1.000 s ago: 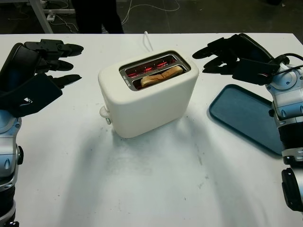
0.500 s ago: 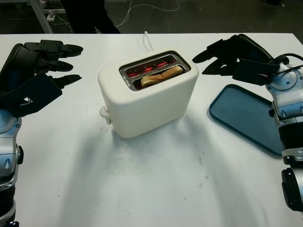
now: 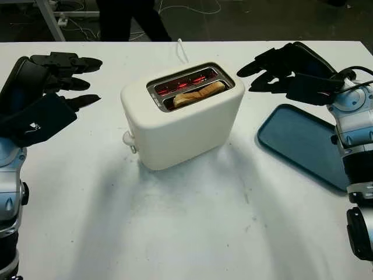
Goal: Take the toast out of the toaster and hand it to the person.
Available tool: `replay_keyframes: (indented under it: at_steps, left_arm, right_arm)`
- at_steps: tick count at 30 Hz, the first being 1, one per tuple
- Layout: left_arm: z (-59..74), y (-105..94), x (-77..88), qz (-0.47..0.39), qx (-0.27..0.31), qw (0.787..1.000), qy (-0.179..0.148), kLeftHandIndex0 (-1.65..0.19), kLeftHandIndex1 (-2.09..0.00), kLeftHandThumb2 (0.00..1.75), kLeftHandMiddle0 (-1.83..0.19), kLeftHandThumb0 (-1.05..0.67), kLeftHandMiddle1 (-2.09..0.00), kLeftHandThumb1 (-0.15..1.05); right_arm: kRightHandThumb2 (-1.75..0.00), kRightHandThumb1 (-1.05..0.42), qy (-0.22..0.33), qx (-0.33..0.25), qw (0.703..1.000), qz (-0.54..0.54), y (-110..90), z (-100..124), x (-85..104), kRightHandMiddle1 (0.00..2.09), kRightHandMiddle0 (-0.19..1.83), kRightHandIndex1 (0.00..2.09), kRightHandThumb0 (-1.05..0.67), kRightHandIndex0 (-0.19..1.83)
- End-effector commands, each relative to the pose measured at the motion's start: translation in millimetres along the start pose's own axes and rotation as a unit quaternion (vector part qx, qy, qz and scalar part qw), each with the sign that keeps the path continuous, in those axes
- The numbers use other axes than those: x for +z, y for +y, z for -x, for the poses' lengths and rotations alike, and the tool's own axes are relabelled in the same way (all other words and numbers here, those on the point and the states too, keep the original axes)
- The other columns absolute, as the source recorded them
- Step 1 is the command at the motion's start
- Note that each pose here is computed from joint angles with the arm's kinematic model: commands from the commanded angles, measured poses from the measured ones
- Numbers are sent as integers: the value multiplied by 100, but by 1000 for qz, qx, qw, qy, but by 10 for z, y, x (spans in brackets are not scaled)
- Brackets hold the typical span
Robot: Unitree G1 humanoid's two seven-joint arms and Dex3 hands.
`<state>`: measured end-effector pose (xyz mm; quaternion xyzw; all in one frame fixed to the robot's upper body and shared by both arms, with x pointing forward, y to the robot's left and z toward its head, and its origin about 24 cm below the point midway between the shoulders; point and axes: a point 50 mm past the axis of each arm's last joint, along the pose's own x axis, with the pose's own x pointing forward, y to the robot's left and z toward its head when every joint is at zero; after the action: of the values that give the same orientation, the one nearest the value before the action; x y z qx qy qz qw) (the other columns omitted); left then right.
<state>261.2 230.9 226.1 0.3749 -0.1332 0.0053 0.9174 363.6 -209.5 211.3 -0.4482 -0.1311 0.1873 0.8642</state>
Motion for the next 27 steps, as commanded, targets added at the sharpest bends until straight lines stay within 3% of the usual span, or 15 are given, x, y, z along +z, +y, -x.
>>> replay_keyframes:
  at_steps: [1, 27]
  left_arm:
    - [17, 16, -7, -10, 11, 1000, -2, -84, -1, 0, -75, -25, -43, 84]
    - [48, 15, -27, 1, 12, 1000, -1, -84, 0, 0, -71, -19, -47, 84]
  right_arm:
    - [0, -83, -4, -10, 1000, -2, -37, 19, 5, 3, 95, 29, -33, 98]
    - [0, -83, 7, -10, 1000, -22, -42, 34, -10, 1, 94, 39, -31, 91]
